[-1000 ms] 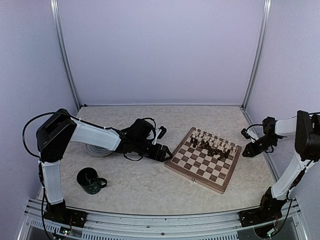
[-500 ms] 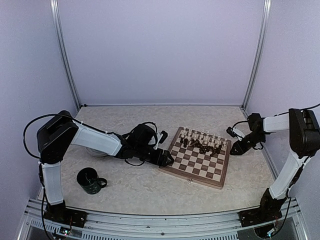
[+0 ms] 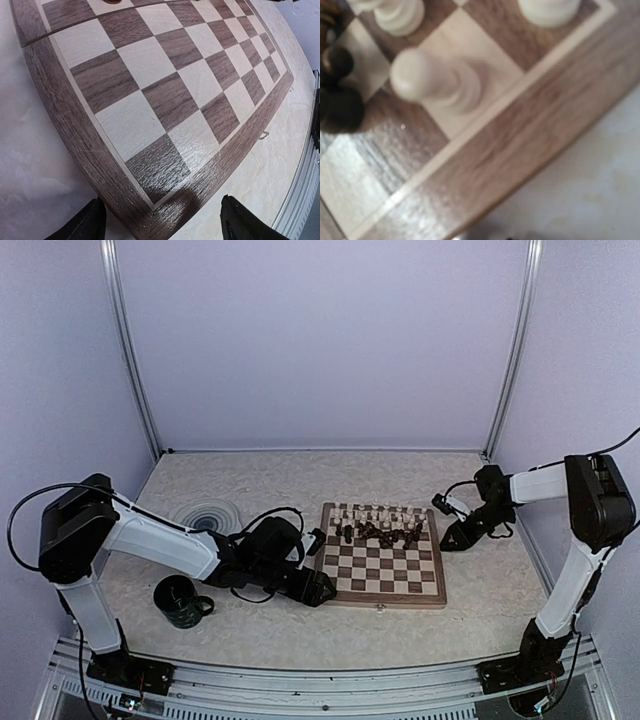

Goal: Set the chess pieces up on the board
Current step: Move the chessboard to the center of the board, then pick up the king from the chessboard.

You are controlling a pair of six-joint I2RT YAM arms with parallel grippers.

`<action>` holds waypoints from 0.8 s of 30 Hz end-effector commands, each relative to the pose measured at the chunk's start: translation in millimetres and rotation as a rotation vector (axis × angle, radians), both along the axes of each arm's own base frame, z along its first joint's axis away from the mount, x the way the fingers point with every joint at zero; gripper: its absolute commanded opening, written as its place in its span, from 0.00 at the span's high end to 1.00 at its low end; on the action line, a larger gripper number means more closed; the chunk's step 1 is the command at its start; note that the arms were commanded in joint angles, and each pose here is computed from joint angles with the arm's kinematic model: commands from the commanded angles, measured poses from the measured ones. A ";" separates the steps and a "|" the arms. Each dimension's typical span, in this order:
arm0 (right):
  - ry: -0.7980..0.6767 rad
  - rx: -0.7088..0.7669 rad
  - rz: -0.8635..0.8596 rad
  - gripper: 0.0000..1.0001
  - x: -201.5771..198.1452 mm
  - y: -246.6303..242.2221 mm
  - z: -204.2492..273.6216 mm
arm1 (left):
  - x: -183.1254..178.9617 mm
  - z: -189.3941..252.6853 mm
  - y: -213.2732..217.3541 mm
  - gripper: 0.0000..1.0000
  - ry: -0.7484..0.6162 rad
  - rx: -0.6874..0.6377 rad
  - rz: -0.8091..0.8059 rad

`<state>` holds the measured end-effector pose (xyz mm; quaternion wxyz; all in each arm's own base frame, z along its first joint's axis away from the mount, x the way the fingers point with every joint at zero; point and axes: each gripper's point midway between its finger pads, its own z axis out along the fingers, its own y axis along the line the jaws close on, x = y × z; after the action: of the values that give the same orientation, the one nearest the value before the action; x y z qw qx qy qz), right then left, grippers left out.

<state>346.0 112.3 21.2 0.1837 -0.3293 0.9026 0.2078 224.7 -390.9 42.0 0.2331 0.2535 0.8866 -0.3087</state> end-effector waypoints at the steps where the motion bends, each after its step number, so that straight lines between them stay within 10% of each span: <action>1: 0.147 0.016 0.025 0.77 -31.9 12.4 -23.0 | -16.2 6.4 -2.1 0.22 -0.022 0.026 -0.031; 15: -0.209 0.245 -0.173 0.57 33.0 -46.9 135.0 | 33.6 144.3 20.5 0.28 -0.353 0.173 0.048; 24: -0.390 0.317 0.137 0.55 14.8 16.2 179.5 | 82.6 170.6 -50.2 0.31 -0.437 0.124 -0.014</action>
<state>378.4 88.1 212.8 0.4118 -0.3198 0.8088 0.2720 294.7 -433.4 251.5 0.4237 0.3034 0.8217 -0.2308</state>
